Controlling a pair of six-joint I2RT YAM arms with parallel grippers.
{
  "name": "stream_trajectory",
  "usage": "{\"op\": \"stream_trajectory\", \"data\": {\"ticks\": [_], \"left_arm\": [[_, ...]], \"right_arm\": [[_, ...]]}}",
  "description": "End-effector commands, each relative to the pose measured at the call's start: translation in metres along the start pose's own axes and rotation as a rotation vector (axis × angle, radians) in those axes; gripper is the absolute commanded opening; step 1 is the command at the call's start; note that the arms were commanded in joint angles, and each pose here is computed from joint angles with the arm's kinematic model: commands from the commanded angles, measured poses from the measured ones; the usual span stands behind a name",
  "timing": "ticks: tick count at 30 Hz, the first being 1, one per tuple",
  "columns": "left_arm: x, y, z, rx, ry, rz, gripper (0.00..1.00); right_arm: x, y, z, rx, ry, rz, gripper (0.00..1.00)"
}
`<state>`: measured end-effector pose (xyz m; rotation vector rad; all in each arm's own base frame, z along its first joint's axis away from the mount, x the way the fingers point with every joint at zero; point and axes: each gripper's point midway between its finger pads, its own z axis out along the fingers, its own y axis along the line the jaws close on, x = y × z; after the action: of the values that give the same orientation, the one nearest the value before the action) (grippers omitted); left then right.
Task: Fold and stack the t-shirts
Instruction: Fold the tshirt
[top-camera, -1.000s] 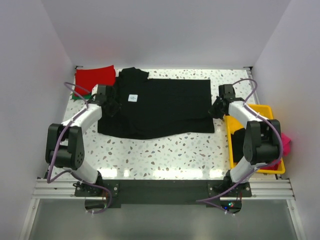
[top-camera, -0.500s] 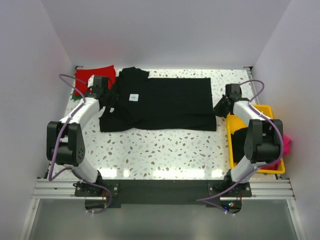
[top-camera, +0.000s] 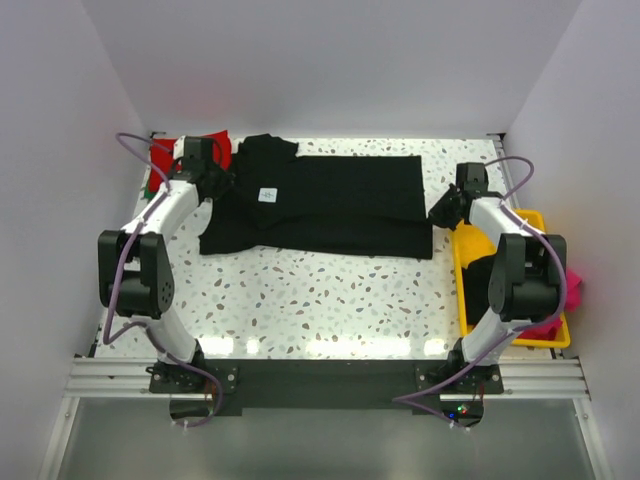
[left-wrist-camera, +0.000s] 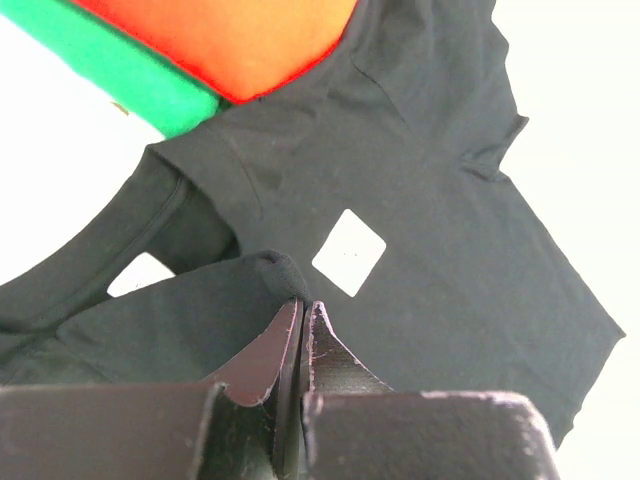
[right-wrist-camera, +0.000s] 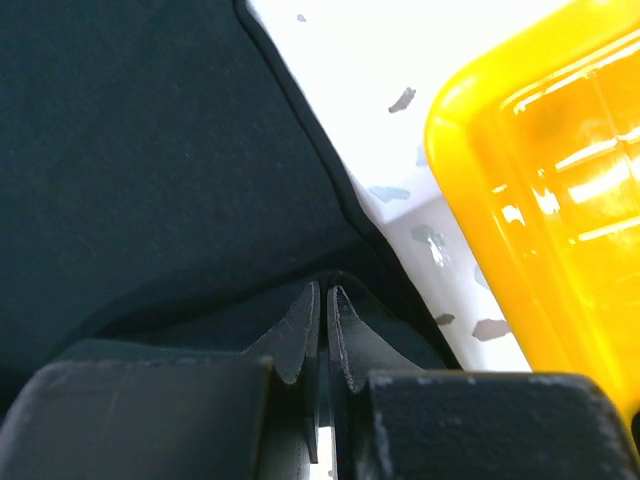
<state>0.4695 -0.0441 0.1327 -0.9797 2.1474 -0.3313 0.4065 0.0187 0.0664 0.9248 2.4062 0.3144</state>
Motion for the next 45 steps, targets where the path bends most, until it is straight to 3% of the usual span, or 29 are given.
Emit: {"op": "stream_trajectory", "data": {"ticks": [1, 14, 21, 30, 33, 45], "left_arm": [[-0.019, -0.014, 0.003, 0.031, -0.026, 0.023, 0.00], [-0.019, -0.023, 0.026, 0.041, 0.007, 0.083, 0.07], [-0.005, -0.011, 0.018, 0.043, 0.032, 0.087, 0.00], [0.006, 0.015, -0.051, 0.090, -0.022, 0.046, 0.00], [-0.004, 0.022, -0.098, 0.121, -0.103, 0.044, 0.00], [0.022, 0.088, -0.205, 0.133, -0.204, 0.034, 0.00]], "right_arm": [[-0.023, 0.019, -0.003, -0.053, -0.048, 0.020, 0.00], [-0.022, 0.018, 0.013, -0.046, -0.024, 0.031, 0.00], [-0.012, 0.014, 0.011, -0.066, -0.007, 0.031, 0.00], [-0.002, 0.005, -0.034, -0.097, -0.065, 0.009, 0.00], [0.006, -0.001, -0.053, -0.104, -0.085, -0.003, 0.00], [0.037, -0.030, -0.120, -0.107, -0.129, -0.040, 0.00]]}}
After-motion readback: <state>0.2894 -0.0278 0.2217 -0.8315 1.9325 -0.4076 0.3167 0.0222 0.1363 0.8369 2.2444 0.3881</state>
